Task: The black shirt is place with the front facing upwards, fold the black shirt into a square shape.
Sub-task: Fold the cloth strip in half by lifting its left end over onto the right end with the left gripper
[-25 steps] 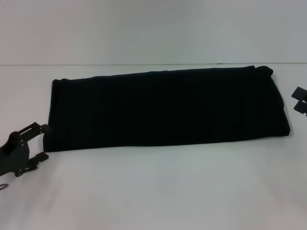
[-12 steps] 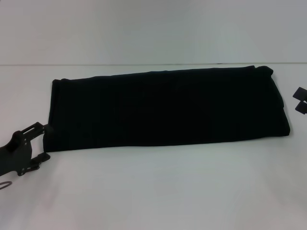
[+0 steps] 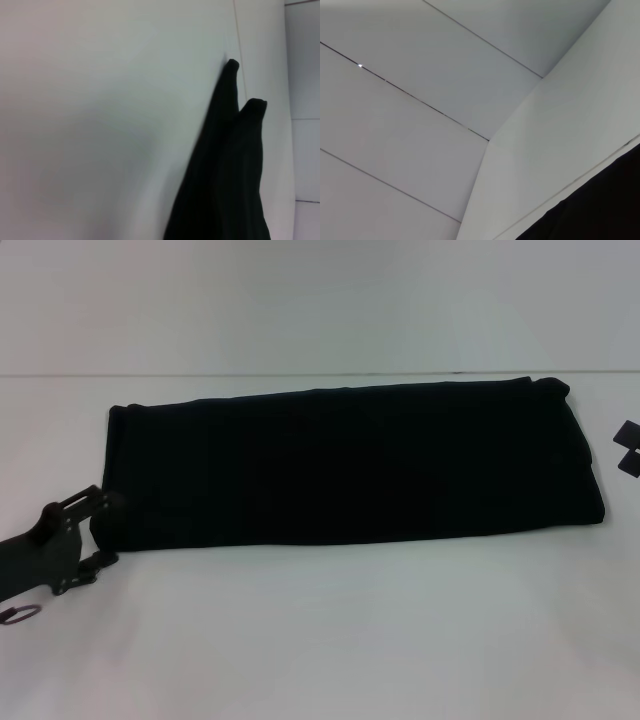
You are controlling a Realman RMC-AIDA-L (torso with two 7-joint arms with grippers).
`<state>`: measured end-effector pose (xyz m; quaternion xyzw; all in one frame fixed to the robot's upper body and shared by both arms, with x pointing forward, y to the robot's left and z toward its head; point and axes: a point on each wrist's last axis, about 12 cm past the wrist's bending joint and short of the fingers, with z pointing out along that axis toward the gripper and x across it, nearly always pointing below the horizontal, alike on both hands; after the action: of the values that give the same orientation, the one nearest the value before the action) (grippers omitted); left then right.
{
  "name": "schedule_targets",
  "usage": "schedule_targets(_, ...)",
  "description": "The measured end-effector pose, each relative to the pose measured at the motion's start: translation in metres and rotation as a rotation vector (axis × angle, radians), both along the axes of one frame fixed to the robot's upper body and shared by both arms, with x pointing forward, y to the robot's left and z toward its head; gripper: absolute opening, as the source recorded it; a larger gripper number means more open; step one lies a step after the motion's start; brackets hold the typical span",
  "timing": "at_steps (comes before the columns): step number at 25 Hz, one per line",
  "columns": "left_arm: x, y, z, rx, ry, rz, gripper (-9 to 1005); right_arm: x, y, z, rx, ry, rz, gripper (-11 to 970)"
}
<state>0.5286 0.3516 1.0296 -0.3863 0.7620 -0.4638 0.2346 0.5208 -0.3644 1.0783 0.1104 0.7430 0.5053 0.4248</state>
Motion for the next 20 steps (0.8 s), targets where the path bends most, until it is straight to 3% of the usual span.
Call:
schedule_targets(6,0.019,-0.012,0.008,0.023,-0.033,-0.035,899,0.0,0.0,0.0,0.001,-0.001,0.001,805)
schedule_targets(8,0.032,-0.019,0.016,0.053,-0.085,-0.061,899,0.0,0.0,0.0,0.0,-0.001,0.001,805)
schedule_targets(11,0.037,-0.019,0.023,0.067,-0.137,-0.074,899,0.0,0.0,0.0,0.0,-0.001,0.001,805)
schedule_targets(15,0.032,-0.017,0.025,0.047,-0.182,-0.08,899,-0.001,0.0,-0.001,0.006,0.003,-0.002,805)
schedule_targets(20,0.014,-0.01,0.011,0.026,-0.119,-0.061,899,-0.001,-0.001,-0.001,0.009,0.005,-0.005,805)
